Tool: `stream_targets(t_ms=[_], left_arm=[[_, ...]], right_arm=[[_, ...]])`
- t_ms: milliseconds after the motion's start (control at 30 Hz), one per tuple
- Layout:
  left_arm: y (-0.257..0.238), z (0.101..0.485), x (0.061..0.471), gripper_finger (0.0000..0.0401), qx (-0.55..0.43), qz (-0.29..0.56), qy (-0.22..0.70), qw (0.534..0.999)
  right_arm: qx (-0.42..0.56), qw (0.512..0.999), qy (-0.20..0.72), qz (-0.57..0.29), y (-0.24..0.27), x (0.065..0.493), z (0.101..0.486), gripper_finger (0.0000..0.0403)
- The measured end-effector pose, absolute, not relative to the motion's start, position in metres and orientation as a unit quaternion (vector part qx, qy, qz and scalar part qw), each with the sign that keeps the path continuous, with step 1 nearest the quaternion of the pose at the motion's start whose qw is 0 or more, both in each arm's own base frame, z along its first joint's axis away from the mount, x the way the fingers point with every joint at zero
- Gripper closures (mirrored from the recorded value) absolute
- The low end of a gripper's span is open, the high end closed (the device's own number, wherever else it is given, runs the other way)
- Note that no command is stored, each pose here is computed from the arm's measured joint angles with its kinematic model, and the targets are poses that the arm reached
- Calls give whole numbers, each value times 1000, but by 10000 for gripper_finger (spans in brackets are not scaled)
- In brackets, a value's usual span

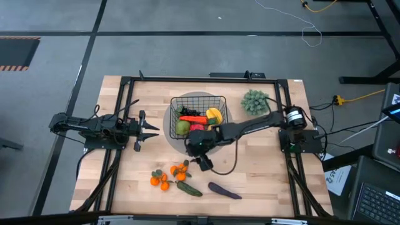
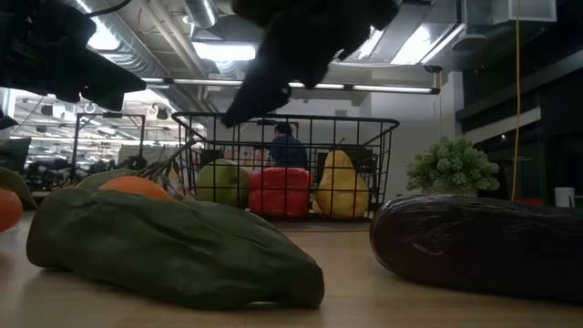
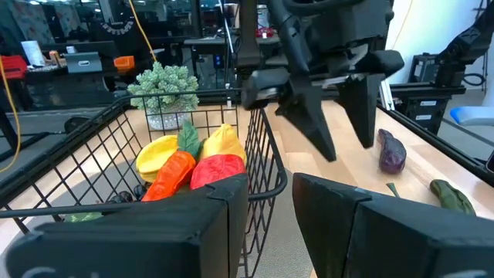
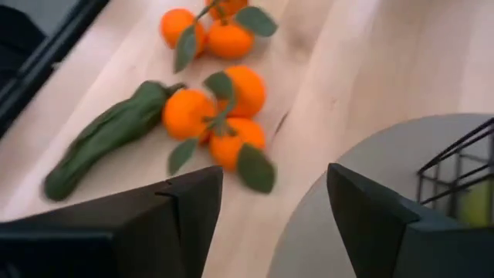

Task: Build produce basket
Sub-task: Put the right tangerine into the black wire basket

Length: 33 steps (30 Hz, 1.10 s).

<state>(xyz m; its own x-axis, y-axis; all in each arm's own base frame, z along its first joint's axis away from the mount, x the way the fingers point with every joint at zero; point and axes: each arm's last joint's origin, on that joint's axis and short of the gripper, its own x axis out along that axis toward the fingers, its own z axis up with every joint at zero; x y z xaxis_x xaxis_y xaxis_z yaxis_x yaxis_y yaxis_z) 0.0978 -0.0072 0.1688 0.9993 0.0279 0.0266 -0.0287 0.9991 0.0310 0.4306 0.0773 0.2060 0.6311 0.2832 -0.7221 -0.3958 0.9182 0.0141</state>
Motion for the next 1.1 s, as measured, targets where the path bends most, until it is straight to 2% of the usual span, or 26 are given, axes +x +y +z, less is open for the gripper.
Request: stream_targets(t_ms=[167, 467, 700, 1100], left_arm=[[-7, 169, 98, 307, 16, 14, -13, 1000], [-7, 169, 98, 307, 16, 14, -13, 1000], [-7, 169, 98, 307, 16, 14, -13, 1000], [-7, 169, 98, 307, 16, 14, -13, 1000]], right_arm=[[-84, 899, 387, 190, 93, 446, 195, 183], [-149, 903, 389, 101, 120, 459, 184, 183], [-126, 897, 405, 129, 123, 455, 184, 183], [-119, 906, 370, 166, 127, 462, 183, 183]])
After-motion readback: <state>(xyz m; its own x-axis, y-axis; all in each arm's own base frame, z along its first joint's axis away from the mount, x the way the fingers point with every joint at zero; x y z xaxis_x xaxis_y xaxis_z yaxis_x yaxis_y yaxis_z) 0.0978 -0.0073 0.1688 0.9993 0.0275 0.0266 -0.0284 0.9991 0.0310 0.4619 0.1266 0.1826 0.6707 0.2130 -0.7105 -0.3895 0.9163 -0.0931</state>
